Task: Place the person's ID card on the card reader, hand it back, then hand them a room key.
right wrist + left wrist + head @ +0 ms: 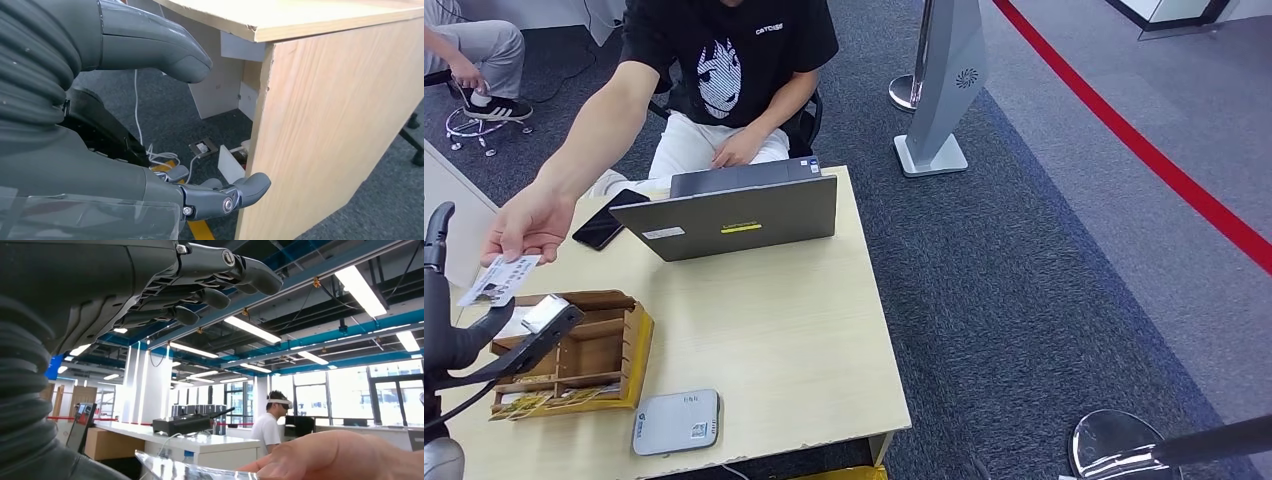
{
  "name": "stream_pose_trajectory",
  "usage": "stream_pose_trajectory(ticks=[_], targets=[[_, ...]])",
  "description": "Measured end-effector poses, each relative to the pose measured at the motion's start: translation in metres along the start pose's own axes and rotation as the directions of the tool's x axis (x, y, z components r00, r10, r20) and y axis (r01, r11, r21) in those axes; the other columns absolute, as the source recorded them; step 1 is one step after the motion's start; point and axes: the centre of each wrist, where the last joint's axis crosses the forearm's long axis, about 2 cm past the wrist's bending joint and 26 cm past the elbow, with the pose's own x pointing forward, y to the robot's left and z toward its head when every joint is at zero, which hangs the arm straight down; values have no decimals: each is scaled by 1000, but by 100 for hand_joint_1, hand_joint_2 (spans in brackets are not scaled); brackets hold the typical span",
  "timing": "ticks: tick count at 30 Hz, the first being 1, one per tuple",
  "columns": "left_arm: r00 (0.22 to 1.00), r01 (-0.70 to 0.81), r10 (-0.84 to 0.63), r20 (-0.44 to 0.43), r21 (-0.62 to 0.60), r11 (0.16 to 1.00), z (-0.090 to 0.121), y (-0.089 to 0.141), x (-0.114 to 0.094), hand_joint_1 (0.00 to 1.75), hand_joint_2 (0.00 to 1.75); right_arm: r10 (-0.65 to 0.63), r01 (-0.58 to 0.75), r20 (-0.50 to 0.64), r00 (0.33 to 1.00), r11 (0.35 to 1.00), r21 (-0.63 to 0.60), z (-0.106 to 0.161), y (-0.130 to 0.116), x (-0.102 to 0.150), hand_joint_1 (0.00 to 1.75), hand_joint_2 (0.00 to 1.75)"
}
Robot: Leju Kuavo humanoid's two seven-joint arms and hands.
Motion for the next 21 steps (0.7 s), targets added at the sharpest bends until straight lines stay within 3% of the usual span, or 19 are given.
stream_pose_trajectory(ticks=[1,15,21], targets=[[1000,3,-3,0,0,1000,0,-1,0,175,175,0,0,0,1000,1000,1,1,0,0,0,175],[1000,-7,7,11,3,1000,10,-4,-1,175,175,19,-19,11,1000,1000,-14,22,10,14,0,175],[985,-169,166,51,44,985,30,1,9,175,175,7,-5,32,999,999,-36,35,21,18,0,175]])
